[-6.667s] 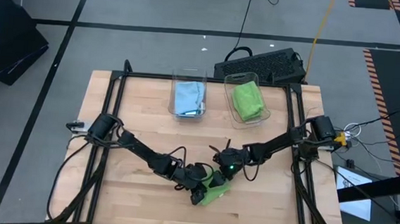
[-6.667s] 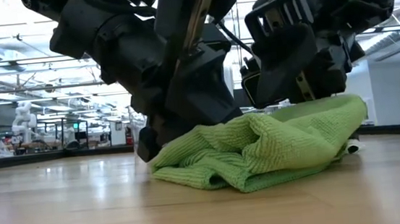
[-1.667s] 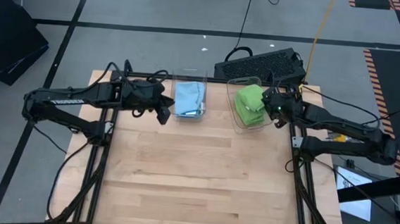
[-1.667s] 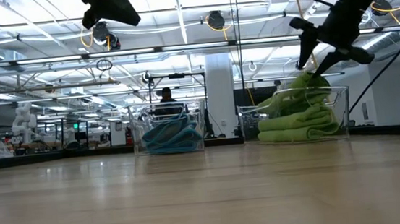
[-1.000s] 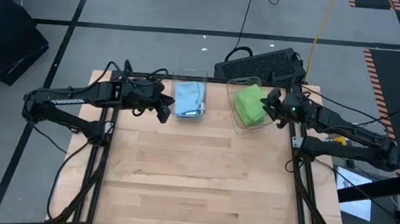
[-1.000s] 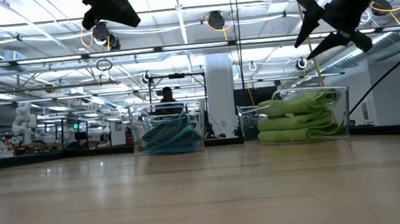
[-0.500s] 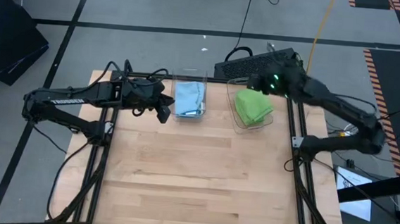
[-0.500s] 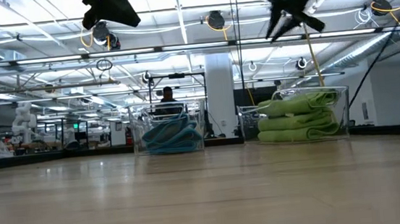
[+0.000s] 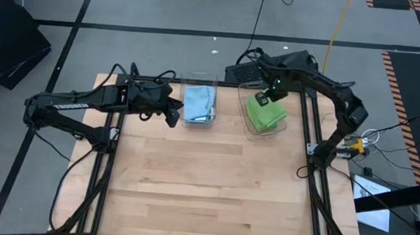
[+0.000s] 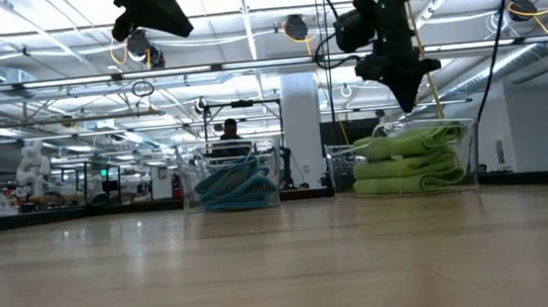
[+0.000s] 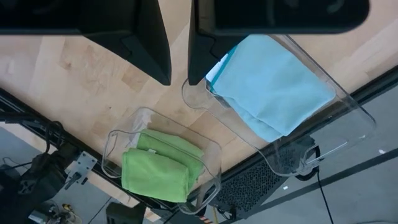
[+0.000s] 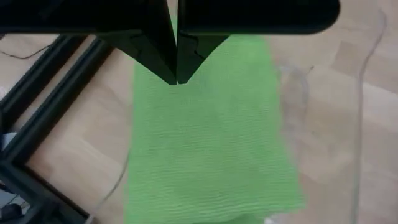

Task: Fold microfiber towels
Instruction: Stack the folded green microfiber towel on top of the other green microfiber towel in the right transparent bin

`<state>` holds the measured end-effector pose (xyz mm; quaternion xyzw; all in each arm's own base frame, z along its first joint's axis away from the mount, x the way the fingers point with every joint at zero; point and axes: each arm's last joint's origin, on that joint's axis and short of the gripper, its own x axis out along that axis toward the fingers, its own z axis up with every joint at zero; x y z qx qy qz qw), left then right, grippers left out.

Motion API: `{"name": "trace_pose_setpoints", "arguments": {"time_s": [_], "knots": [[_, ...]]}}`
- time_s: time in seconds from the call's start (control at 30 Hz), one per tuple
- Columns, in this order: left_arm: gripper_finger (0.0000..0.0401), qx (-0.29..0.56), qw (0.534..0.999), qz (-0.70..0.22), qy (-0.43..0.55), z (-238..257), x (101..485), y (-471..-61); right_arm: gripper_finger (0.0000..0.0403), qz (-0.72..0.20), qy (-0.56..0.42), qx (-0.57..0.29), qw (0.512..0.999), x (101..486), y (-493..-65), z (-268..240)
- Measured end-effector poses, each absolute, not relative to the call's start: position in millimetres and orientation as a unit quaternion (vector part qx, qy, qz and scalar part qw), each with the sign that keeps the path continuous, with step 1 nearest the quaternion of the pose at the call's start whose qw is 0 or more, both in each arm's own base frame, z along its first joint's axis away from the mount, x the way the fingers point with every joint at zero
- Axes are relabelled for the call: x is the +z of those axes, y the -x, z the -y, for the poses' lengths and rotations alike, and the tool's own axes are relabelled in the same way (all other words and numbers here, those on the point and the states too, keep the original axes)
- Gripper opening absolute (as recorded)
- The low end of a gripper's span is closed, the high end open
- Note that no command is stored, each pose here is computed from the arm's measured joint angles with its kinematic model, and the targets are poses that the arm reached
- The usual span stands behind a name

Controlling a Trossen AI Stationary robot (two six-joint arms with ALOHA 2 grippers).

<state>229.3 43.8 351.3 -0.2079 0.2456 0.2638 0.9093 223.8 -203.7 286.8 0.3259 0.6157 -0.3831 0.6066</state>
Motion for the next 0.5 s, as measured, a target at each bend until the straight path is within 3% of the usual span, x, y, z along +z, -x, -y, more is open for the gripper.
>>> {"name": "trace_pose_setpoints", "arguments": {"time_s": [0.5], "knots": [[0.0056, 0.282, 0.903, -0.236, 0.222, -45, 352, -229, 0.0001, -0.647, -0.314, -0.407, 0.563, 252, -204, 215]]}}
